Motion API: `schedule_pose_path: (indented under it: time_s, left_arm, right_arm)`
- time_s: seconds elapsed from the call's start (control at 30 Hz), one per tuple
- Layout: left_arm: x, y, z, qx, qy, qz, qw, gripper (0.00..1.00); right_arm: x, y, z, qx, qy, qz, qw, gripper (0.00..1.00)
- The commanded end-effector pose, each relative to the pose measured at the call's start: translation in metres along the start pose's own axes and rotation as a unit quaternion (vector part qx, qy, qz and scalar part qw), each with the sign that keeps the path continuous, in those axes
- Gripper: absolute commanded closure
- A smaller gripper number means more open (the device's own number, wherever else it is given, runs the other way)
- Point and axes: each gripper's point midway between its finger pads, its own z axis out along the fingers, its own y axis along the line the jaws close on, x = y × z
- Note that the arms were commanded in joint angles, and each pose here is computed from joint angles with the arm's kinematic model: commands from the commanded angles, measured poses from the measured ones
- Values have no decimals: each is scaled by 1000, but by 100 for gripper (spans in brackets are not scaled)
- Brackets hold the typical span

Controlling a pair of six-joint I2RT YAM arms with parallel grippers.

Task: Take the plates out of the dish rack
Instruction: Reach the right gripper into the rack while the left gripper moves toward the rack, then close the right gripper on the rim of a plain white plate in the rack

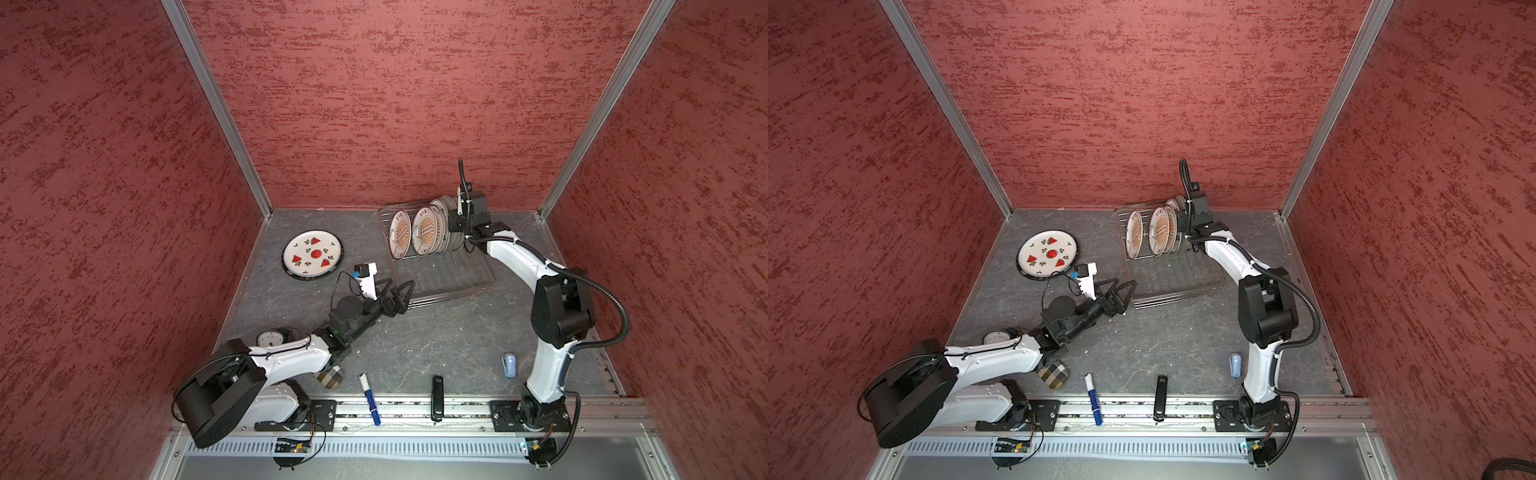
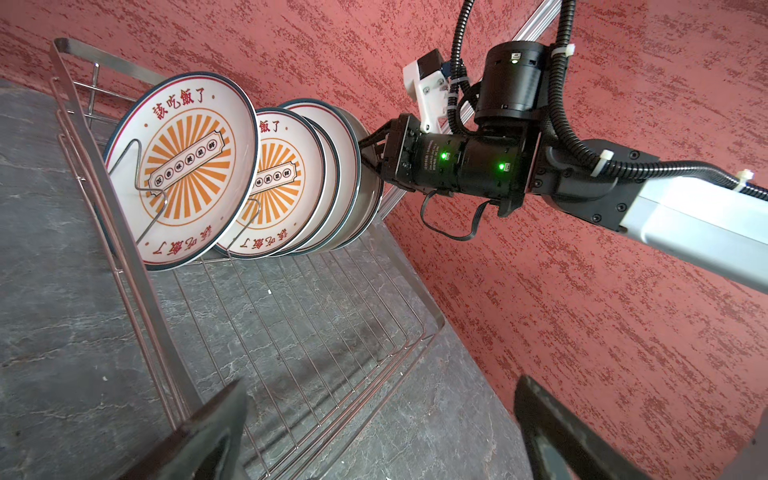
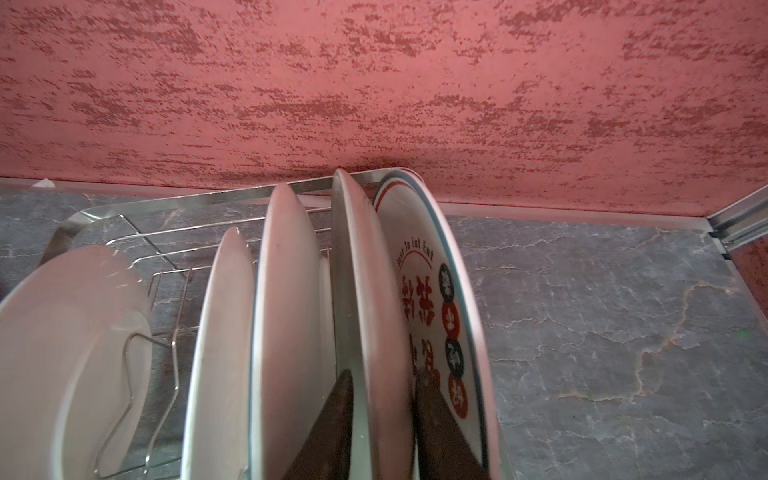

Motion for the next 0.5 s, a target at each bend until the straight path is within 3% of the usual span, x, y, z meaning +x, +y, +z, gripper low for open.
schedule_pose_path:
  time_s: [0.0, 0.13, 0.3, 0.47]
  left_arm:
    - [-3, 2, -2, -1, -8, -3, 1000, 1]
    - [-3, 7, -2, -11, -10, -3, 1000, 0]
    - [-3, 8, -4, -10, -8, -6, 1000, 1]
    - [-3, 11, -5, -18, -11, -7, 1000, 1]
  right_arm:
    - [-8, -4, 4, 12, -8, -14, 1000, 76]
    - [-4, 2, 10, 6, -6, -14, 1000, 79]
    - [3, 3, 19, 18, 2, -18, 1000, 74]
    - [1, 2, 20, 27, -4, -20, 999, 78]
